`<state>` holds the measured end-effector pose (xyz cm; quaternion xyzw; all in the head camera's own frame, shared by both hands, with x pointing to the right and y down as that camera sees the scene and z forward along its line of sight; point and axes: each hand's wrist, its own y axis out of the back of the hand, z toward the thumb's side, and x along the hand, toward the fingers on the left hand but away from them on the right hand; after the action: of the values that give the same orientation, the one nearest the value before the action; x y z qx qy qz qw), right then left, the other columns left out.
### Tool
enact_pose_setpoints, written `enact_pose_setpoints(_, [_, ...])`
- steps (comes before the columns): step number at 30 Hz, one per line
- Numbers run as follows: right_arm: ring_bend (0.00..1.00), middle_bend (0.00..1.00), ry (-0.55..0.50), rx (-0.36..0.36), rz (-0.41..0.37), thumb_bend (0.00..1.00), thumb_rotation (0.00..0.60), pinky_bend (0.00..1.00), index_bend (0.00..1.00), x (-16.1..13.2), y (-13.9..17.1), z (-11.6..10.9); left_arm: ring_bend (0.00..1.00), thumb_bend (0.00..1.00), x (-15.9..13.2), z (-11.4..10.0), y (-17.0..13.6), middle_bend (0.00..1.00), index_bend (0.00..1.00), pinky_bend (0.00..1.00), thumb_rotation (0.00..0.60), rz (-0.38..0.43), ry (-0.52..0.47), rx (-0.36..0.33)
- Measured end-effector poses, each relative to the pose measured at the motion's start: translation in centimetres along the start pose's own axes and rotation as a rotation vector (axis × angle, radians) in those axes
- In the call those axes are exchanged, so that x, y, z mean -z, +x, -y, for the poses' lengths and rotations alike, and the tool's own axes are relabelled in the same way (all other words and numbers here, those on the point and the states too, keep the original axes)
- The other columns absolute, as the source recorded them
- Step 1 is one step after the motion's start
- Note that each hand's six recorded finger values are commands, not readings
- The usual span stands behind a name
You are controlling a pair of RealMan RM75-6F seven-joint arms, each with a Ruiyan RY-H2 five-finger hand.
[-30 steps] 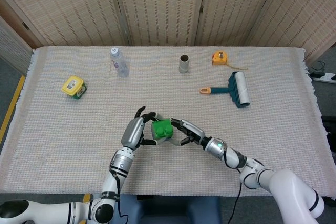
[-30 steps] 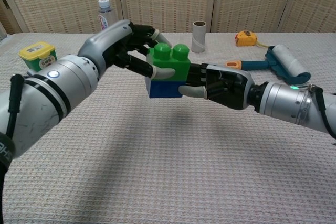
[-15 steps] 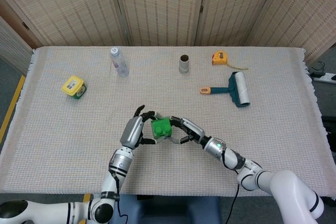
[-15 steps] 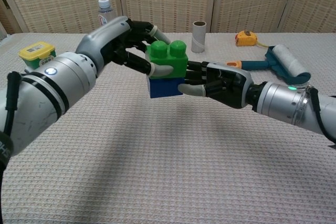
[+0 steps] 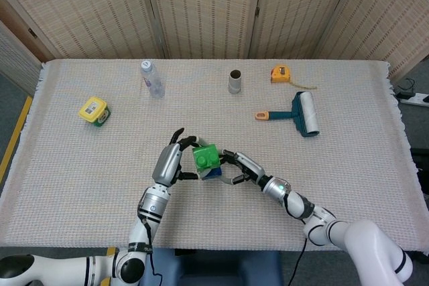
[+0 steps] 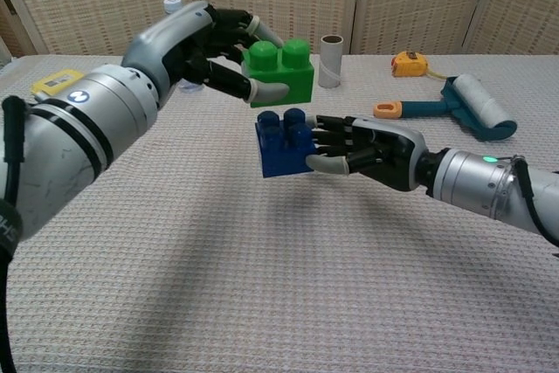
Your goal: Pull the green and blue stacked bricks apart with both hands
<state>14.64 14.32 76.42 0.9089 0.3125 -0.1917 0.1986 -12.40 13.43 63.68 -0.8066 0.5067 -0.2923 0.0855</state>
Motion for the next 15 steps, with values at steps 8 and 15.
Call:
enact_pose_setpoints(8, [0.33,0.47,0.091,0.009,-0.023,0.46,0.6,0.01,0.8,-0.8,0.9,-1.0,0.39,0.48,1.5,-1.0,-0.5,0.88,0.75,0.0,0.6,-0.002,0.021,-0.02])
enact_pose_setpoints(15, [0.32,0.47,0.32,0.036,-0.026,0.46,0.6,0.01,0.8,-2.5,2.5,-2.2,0.39,0.48,4.7,-1.8,-1.1,0.88,0.75,0.0,0.6,-0.041,0.062,-0.017])
